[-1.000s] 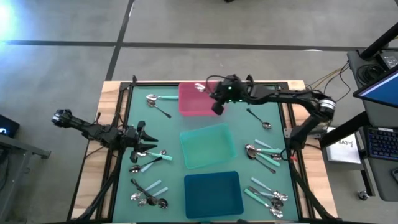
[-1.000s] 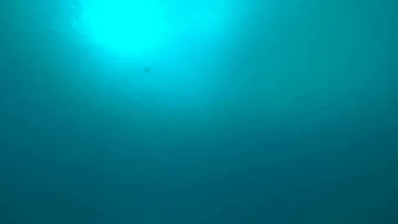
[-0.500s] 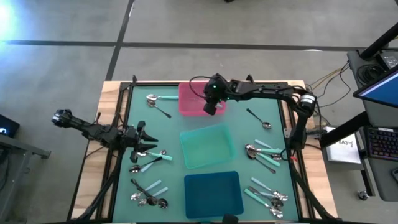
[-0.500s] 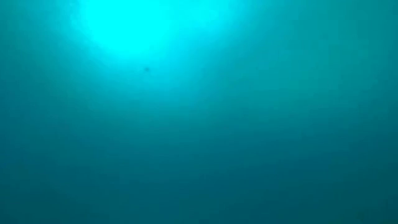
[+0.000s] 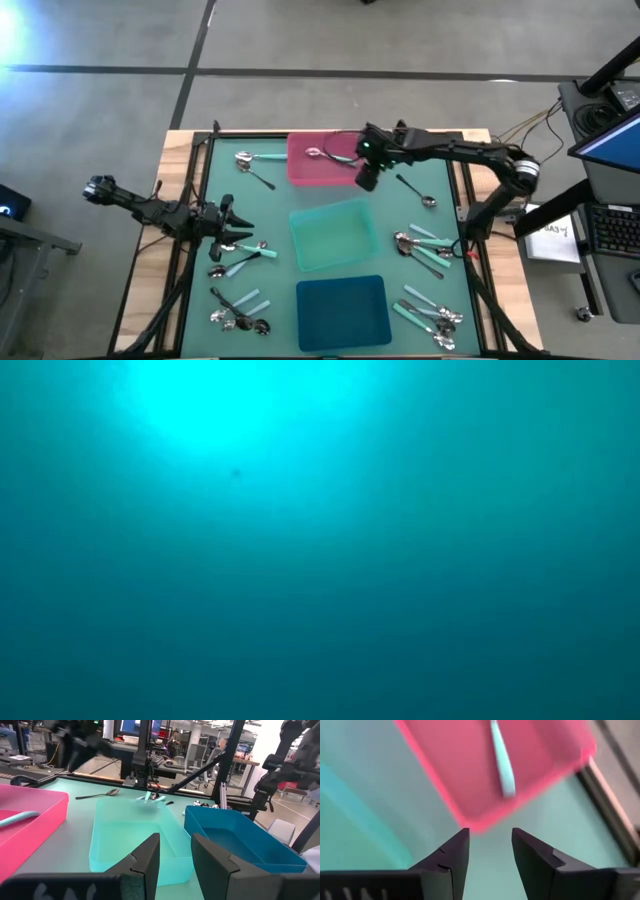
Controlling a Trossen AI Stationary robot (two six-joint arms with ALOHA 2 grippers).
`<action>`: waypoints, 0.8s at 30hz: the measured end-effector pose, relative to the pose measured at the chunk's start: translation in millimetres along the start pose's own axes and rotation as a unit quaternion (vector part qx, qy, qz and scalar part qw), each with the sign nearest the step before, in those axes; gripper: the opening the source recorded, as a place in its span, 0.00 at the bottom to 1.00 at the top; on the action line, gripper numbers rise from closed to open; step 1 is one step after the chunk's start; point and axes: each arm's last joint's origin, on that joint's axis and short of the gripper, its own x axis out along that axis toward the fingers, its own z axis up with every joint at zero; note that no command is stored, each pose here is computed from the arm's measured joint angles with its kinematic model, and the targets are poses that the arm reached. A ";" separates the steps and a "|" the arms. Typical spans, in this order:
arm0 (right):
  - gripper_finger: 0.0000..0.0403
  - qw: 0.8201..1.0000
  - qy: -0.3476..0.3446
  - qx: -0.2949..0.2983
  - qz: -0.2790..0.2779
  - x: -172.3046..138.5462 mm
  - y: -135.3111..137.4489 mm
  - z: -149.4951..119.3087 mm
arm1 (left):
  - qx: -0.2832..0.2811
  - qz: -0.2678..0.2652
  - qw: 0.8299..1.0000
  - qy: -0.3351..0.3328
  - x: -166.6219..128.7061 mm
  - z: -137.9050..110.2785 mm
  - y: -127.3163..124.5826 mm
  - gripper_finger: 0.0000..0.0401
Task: Sort silverware by color (type)
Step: Put the black spoon into the green bin
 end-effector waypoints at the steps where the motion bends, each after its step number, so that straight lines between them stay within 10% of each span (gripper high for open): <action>1: 0.34 1.000 0.008 0.009 0.000 -2.5 0.1 -7.9 | 0.000 0.000 1.000 0.000 0.0 0.1 0.0 0.24; 13: 0.35 0.987 0.073 0.139 -0.010 -5.9 -0.1 -113.9 | 0.000 0.000 1.000 0.000 0.0 0.0 0.0 0.24; 24: 0.36 0.970 0.126 0.184 -0.096 22.1 -13.9 -140.1 | 0.000 0.000 1.000 0.000 0.1 0.0 0.0 0.24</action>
